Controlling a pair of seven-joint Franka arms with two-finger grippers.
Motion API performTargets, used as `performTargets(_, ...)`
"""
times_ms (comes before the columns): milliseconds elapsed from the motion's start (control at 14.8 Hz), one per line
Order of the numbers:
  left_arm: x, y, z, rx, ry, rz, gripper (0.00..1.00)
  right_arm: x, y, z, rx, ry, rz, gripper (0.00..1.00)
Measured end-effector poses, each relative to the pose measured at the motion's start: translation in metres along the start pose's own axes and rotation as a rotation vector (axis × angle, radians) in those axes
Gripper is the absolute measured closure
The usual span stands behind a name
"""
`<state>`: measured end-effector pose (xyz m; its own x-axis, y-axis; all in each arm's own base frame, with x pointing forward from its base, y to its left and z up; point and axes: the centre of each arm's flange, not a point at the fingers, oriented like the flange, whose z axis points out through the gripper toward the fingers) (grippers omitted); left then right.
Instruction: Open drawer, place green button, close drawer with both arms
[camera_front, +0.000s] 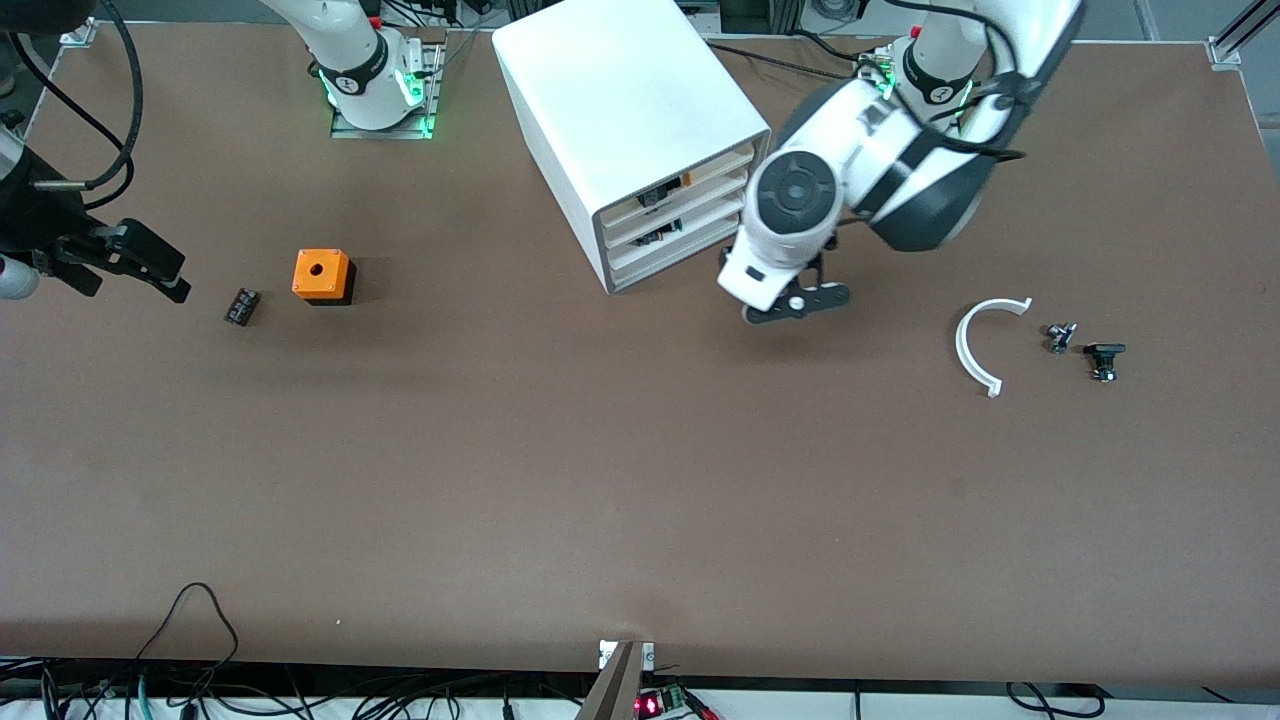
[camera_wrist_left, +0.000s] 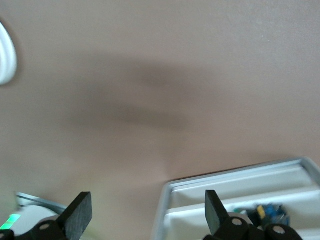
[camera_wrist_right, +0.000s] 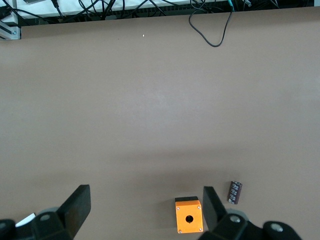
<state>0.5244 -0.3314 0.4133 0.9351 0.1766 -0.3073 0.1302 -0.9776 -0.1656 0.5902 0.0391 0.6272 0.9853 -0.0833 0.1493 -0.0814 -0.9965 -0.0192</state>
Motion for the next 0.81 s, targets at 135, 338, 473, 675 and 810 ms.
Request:
performTargets(135, 0.02, -0.041, -0.032, -0.011, -0.012, 0.092, 0.0, 0.0, 0.0, 0.0, 0.0, 0.0, 0.0, 0.0)
performTargets(338, 0.045, -0.105, -0.078, -0.059, 0.024, 0.183, 0.0, 0.0, 0.0, 0.0, 0.0, 0.0, 0.0, 0.0)
performTargets(473, 0.058, -0.148, -0.103, -0.065, 0.053, 0.208, 0.0, 0.0, 0.0, 0.0, 0.0, -0.001, 0.0, 0.0)
performTargets(675, 0.07, -0.191, -0.128, -0.048, 0.12, 0.284, 0.0, 0.0, 0.0, 0.0, 0.0, -0.001, 0.0, 0.0)
performTargets(810, 0.074, -0.212, -0.142, -0.039, 0.177, 0.332, 0.0, 0.0, 0.0, 0.0, 0.0, -0.001, 0.0, 0.0)
